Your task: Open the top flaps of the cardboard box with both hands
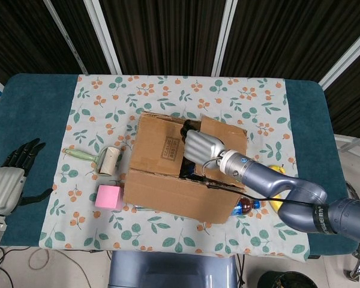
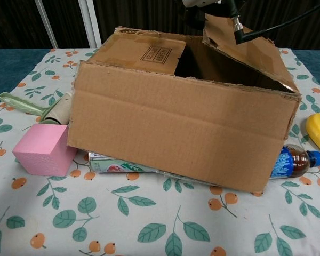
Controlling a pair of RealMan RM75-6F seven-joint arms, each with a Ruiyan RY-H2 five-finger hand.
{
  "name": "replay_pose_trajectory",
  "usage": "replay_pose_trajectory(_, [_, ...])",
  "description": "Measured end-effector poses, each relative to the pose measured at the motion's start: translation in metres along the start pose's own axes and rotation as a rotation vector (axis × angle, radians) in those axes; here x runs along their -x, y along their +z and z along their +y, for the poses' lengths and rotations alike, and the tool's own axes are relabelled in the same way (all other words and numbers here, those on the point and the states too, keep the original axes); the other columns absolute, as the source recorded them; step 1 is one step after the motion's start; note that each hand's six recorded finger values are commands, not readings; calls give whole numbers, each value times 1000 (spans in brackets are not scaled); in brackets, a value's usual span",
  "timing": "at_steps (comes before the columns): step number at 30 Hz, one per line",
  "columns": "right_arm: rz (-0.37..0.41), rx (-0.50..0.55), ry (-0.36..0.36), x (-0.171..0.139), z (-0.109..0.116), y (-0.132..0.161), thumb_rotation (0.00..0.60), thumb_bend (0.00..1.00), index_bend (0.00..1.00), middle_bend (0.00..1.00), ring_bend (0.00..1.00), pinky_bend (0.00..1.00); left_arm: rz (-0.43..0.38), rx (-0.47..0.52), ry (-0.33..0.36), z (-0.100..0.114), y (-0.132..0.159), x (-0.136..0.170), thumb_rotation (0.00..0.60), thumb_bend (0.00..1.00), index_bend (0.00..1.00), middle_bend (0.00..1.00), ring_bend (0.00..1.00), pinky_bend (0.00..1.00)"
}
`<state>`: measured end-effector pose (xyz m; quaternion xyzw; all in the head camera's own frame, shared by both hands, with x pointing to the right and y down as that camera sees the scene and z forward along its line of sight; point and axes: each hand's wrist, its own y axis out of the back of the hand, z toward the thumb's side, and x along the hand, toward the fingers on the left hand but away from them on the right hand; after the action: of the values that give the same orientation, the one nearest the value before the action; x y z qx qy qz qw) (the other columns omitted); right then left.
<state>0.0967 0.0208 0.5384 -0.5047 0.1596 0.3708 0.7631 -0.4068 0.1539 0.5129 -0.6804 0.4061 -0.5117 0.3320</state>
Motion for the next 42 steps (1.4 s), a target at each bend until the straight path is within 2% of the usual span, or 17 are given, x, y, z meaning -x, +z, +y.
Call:
replay_pose_trajectory(11, [-18, -39, 50, -25, -6, -14, 600, 1000, 504, 328, 215, 232, -8, 1, -7, -1, 3, 1, 600, 156, 0, 0, 10, 111])
replay_pose_trajectory(19, [12, 0, 68, -39, 3, -12, 600, 1000, 505, 329, 216, 232, -14, -2, -16, -3, 5, 1, 600, 156, 0, 0, 10, 110])
replay_pose_trajectory(24, [49, -20, 68, -47, 12, -7, 600, 1000, 508, 331, 217, 232, -17, 2, -12, -2, 6, 2, 600, 156, 0, 0, 10, 110])
replay_pose_trajectory(29, [53, -22, 77, -54, 16, -10, 600, 1000, 522, 341, 228, 233, -21, 7, -17, -2, 7, 2, 600, 156, 0, 0, 10, 111])
replay_pose_trajectory(42, [14, -44, 138, -75, 3, -30, 600, 1000, 538, 352, 235, 233, -22, 10, -15, -1, 8, 2, 600, 156, 0, 0, 10, 110])
